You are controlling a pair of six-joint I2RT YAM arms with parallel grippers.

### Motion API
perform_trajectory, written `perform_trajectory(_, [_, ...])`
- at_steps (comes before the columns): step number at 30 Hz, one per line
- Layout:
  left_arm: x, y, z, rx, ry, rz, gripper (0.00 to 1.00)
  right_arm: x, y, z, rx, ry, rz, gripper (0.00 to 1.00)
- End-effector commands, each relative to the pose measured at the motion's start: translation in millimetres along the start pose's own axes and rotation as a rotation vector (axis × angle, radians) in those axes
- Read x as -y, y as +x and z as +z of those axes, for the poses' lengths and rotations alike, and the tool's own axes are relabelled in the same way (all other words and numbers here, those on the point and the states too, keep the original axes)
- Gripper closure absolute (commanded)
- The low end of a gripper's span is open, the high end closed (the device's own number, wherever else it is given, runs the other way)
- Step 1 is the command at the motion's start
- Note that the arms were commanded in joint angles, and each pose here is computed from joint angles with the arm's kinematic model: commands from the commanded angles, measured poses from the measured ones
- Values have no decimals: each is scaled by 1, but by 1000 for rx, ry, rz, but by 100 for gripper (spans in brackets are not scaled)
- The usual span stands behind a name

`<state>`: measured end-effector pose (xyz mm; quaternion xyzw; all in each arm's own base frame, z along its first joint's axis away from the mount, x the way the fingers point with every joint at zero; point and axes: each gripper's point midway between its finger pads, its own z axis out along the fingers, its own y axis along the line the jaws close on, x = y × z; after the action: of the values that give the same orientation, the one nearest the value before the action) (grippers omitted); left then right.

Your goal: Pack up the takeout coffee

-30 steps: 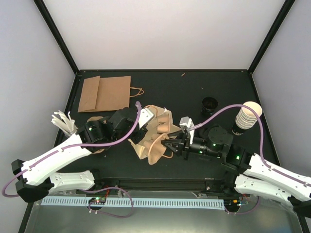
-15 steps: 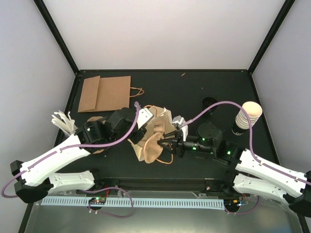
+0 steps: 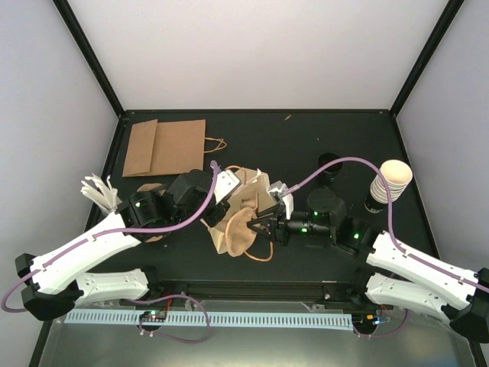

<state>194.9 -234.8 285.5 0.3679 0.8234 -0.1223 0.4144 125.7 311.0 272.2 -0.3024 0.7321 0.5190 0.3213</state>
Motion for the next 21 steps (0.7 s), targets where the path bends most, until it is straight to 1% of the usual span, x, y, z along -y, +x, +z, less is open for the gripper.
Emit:
perform_trajectory(1, [0,-8,-7,42,13,2,98,-6,-11,-4,21,-7,4,69])
perform_trajectory(11, [-1,-9,-8,47,10,8,98,0,-11,-6,-1,42,20,69])
perform_trajectory(21, [-1,-4,-7,32,11,11,99,-3,-26,-10,49,58,37,69])
